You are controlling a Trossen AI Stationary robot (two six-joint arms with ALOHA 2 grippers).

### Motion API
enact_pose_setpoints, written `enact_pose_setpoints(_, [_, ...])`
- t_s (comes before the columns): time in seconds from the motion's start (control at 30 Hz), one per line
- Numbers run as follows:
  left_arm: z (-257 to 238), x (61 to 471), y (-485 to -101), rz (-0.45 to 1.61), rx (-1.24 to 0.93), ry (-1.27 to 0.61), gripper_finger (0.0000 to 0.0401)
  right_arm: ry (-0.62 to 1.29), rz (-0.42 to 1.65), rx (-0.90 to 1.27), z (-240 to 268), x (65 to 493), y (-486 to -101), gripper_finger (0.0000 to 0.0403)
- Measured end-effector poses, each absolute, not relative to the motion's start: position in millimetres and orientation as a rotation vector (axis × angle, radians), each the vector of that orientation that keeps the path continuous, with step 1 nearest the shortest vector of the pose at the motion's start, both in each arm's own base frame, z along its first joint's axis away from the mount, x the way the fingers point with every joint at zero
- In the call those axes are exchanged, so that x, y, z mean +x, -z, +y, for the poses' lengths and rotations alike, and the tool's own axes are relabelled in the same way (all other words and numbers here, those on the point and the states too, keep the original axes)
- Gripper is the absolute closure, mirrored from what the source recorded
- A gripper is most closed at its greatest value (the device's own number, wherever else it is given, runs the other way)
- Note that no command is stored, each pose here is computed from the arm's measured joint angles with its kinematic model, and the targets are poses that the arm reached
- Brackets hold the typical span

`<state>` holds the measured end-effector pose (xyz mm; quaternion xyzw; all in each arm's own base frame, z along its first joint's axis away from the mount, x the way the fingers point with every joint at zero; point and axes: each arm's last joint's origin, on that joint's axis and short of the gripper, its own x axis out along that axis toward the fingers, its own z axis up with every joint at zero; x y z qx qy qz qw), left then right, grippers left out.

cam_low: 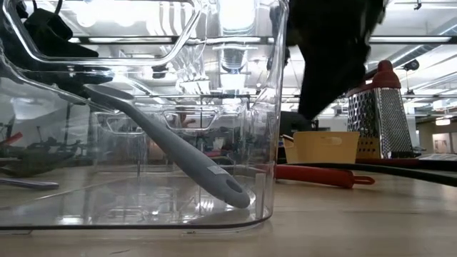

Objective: Pick & Place Kitchen Items
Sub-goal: Put the right black serving spoon into the bottom transparent bin

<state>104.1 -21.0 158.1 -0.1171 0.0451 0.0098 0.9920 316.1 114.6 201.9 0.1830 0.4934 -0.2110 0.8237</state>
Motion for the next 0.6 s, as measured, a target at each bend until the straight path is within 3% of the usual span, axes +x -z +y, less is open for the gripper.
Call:
enact_pose_setpoints(0.27, [-20.9, 104.1, -158.1, 0.091, -0.234, -0.02, 0.0192, 0.468, 1.109, 0.503, 106.2, 306.3, -169.7, 0.0256])
enact_pose_setpoints(0.6, [-20.9, 104.1, -158.1, 0.091, -0.235, -0.02, 0.0192, 0.412, 1.104, 0.588, 109.2, 301.4, -154.0, 0.021])
